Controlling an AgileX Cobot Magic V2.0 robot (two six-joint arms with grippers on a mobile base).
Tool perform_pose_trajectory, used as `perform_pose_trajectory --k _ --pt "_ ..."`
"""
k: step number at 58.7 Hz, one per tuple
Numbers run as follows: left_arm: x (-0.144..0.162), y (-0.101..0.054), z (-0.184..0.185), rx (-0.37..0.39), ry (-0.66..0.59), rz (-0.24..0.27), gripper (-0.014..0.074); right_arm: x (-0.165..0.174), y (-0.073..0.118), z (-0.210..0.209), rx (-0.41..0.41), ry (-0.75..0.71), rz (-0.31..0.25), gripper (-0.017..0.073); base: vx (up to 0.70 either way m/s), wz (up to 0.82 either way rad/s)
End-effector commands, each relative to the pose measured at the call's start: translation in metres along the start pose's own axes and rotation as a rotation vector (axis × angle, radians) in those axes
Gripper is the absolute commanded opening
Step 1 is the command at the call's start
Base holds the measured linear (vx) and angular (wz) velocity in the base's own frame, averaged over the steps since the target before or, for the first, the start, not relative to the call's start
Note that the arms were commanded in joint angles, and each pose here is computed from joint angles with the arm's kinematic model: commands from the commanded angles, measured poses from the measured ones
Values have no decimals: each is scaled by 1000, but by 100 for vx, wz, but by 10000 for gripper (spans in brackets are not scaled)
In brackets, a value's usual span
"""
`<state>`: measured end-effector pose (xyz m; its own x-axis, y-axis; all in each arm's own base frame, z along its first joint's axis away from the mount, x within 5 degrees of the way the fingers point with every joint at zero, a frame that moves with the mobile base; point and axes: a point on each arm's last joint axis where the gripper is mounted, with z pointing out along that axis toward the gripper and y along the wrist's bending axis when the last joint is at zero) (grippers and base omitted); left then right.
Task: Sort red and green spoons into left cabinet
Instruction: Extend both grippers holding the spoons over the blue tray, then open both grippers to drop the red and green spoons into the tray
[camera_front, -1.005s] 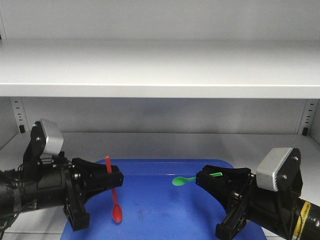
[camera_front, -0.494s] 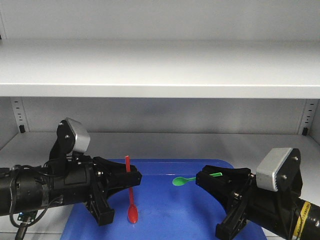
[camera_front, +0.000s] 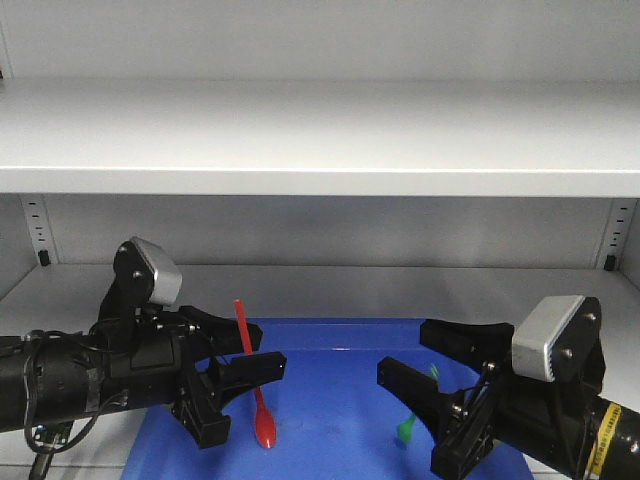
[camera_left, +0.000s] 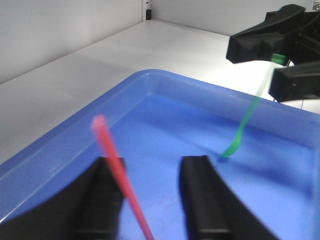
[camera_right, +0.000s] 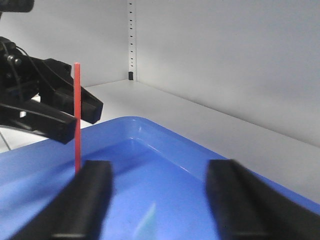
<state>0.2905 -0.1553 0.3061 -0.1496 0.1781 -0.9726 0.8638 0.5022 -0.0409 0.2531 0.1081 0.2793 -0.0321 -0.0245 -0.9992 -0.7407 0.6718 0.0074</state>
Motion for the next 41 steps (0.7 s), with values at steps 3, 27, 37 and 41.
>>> perform_pose_trajectory --k 3,27,37,41 --pt "-36 0 -8 -37 -143 -27 552 -22 0 -1 3 -111 1 605 0 0" --pt "-62 3 -12 -70 -197 25 562 -23 -1 -1 19 -125 17 584 0 0" --pt "-67 0 -18 -78 -210 39 562 -23 -1 -1 19 -125 17 584 0 0" --pt "-70 -2 -21 -84 -217 46 558 -23 -1 -1 19 -125 17 584 0 0"
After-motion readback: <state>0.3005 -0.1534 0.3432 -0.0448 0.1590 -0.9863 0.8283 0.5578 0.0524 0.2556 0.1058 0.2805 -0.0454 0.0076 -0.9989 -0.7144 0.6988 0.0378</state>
